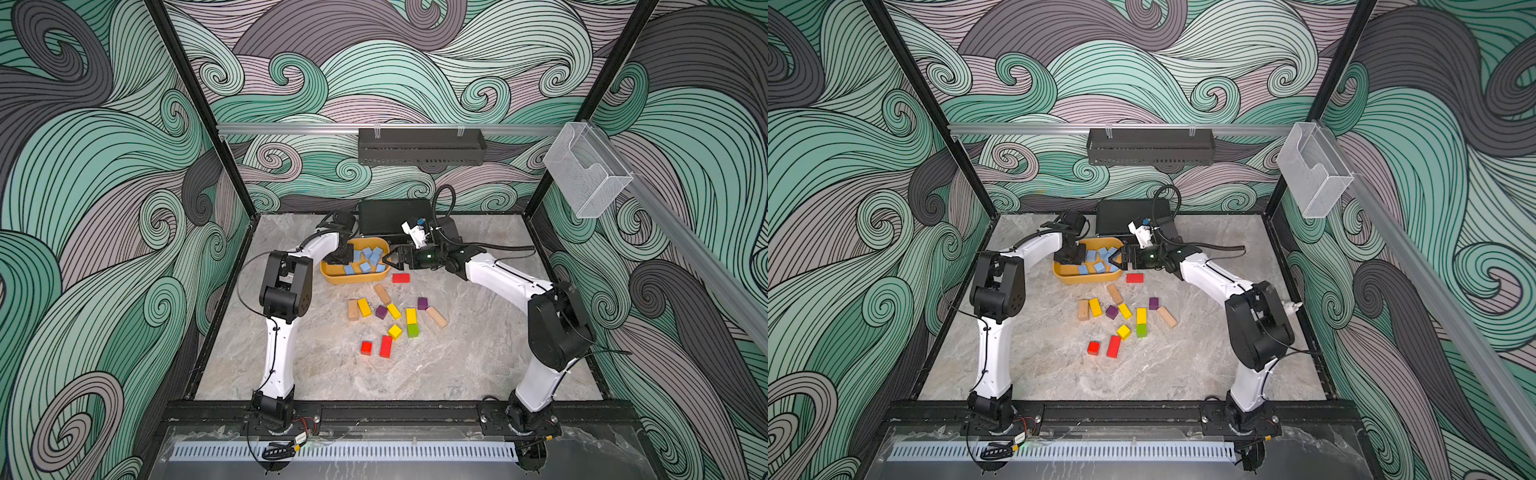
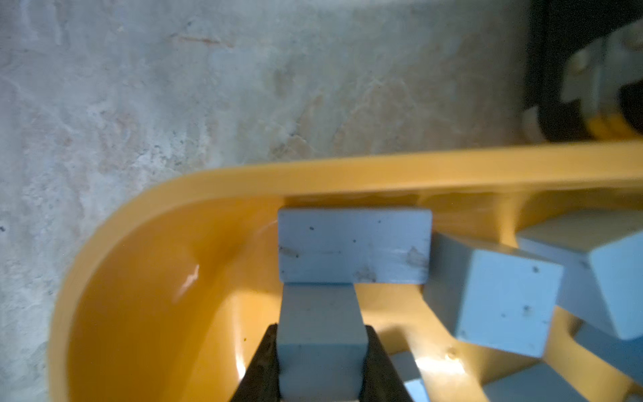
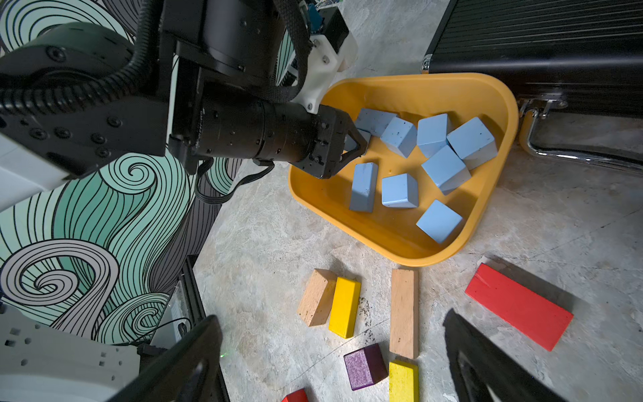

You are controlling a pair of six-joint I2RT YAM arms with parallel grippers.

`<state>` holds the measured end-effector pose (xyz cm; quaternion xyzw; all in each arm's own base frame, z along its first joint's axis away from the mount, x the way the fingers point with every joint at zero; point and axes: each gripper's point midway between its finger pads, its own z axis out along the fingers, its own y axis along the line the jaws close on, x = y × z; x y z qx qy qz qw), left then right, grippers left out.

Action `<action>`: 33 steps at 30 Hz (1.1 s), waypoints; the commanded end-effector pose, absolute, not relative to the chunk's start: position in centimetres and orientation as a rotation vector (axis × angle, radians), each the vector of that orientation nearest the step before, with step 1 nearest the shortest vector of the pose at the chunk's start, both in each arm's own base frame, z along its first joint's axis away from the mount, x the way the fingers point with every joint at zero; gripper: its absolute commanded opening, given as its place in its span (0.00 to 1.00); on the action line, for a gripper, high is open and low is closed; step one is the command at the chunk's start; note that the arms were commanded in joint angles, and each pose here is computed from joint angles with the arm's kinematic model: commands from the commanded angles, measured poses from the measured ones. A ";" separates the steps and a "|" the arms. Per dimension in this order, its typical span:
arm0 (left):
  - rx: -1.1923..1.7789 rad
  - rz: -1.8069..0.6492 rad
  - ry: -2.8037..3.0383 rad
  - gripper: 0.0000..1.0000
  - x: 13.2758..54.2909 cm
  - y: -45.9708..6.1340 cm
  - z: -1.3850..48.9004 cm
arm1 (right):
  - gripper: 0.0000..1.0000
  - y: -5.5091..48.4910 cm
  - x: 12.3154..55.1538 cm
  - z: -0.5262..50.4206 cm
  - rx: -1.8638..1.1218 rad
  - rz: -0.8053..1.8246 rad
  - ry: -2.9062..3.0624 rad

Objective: Pick out the blue building blocks
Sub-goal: Place the building block in the storage box.

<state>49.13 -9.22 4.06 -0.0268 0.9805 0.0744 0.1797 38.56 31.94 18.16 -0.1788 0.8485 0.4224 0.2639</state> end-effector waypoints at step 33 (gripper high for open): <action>-0.130 0.179 2.765 0.51 49.7 -9.1 6.4 | 0.99 32.0 38.4 17.8 -0.482 1.173 2.297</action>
